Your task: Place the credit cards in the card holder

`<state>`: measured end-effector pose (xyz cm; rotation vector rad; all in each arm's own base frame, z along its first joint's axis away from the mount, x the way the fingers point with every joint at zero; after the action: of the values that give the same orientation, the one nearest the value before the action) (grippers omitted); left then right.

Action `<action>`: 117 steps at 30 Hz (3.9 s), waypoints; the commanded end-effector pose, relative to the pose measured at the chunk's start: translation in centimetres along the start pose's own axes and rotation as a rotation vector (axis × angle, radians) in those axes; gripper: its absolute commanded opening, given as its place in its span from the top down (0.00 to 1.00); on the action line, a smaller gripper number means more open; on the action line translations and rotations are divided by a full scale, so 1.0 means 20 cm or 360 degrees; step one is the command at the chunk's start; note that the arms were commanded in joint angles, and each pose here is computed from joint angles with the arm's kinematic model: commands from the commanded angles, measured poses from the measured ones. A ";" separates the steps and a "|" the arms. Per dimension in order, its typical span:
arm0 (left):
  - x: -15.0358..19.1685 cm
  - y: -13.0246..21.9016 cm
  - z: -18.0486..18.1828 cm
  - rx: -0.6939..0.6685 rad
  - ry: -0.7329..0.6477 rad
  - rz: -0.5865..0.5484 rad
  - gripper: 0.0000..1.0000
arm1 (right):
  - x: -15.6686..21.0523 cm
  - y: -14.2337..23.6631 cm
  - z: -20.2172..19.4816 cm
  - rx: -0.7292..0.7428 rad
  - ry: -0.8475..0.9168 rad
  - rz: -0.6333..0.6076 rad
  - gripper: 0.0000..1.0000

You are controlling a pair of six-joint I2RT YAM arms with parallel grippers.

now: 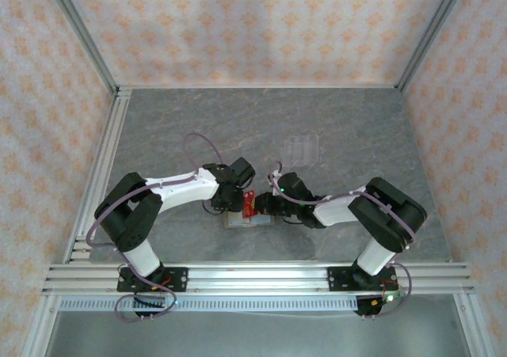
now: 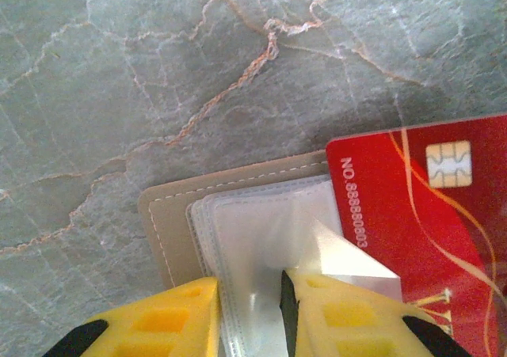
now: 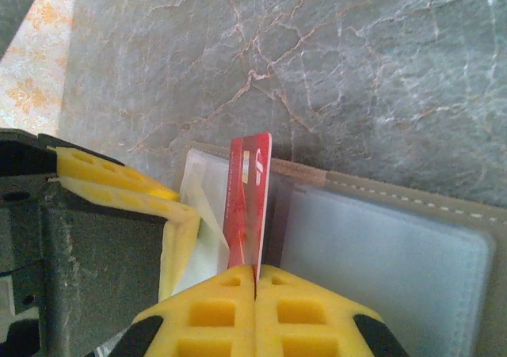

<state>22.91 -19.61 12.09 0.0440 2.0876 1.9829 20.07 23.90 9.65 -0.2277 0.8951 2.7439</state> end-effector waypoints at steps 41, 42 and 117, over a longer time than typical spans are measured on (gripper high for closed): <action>0.08 -0.05 0.17 0.0071 0.0151 0.0089 0.92 | 0.12 -0.09 -0.09 0.0247 -0.0255 0.0148 1.00; 0.10 -0.07 0.18 0.0072 0.0154 0.0097 0.92 | 0.12 -0.09 -0.09 0.0243 -0.0254 0.0147 1.00; 0.14 -0.12 0.09 0.0119 0.0149 0.0040 0.93 | 0.00 0.17 0.19 0.1137 0.0181 -0.0165 0.24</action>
<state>21.66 -16.68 11.23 -0.0859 2.1854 1.9683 18.49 22.31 14.96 -0.2499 1.7405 2.1322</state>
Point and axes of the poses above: each hand's point on the last joint's axis, 136 mm out from that joint toward the fingers, its own y axis back along the fingers, its own z axis along the line the jaws close on, x = y × z, the point moved 10 cm from there along y, back along the fingers, and after that the axes turned 11 degrees about -y, right-handed, at the moved point
